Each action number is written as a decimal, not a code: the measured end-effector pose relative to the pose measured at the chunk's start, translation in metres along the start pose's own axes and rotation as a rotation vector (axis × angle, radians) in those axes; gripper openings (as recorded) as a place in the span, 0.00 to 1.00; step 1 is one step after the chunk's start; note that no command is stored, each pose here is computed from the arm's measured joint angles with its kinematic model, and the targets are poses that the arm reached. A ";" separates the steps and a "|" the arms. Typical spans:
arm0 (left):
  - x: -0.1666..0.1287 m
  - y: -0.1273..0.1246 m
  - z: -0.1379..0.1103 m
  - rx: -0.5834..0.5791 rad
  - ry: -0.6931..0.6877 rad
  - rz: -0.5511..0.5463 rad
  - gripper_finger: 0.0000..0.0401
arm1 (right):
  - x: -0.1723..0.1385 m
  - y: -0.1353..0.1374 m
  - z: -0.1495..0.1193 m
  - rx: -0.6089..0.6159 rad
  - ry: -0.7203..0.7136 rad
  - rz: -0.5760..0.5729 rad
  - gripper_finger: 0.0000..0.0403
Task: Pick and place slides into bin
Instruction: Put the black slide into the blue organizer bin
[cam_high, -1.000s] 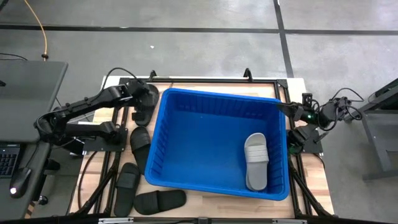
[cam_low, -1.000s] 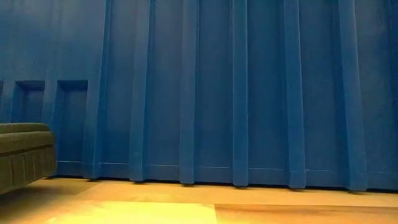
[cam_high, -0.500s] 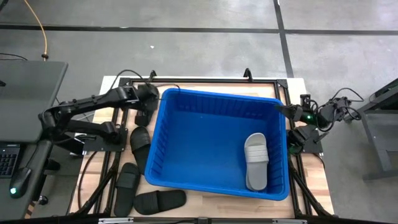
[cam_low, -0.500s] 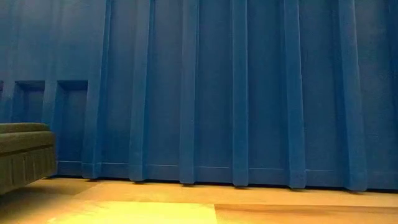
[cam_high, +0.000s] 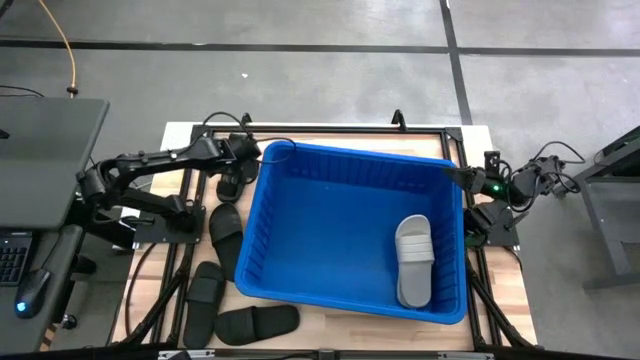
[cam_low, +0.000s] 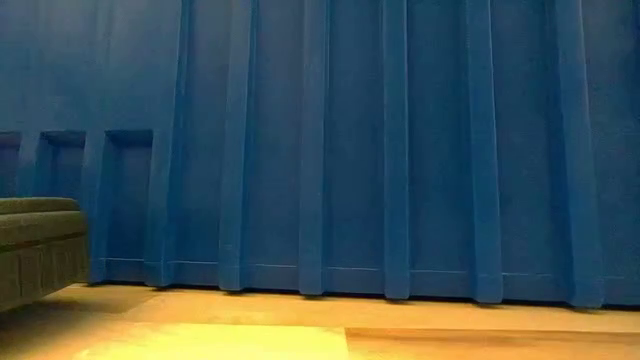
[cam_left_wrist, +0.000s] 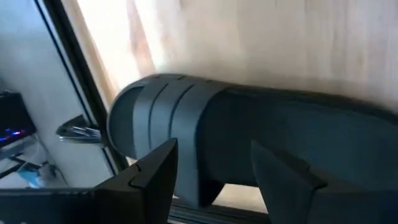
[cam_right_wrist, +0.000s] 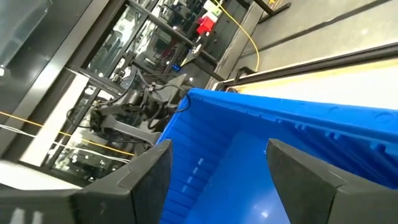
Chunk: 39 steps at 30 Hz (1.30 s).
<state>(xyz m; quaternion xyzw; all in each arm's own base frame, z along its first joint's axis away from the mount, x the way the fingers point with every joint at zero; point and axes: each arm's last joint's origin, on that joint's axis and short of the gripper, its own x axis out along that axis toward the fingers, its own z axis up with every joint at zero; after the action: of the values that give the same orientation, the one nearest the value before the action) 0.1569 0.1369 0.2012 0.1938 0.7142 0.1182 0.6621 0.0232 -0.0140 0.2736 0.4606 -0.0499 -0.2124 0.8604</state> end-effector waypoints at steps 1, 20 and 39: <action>0.001 0.002 -0.001 -0.008 0.007 0.004 0.49 | 0.000 0.000 0.000 0.011 0.000 0.000 0.62; 0.033 0.009 -0.025 -0.161 0.025 0.050 0.49 | 0.000 -0.002 0.000 0.035 -0.026 -0.027 0.62; 0.055 0.023 -0.012 -0.224 -0.060 0.072 0.04 | 0.000 -0.002 0.000 0.097 -0.025 -0.020 0.62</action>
<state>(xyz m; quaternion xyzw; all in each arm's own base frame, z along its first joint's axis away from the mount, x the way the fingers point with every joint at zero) 0.1446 0.1819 0.1629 0.1477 0.6691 0.2151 0.6959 0.0226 -0.0149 0.2723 0.4996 -0.0662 -0.2240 0.8341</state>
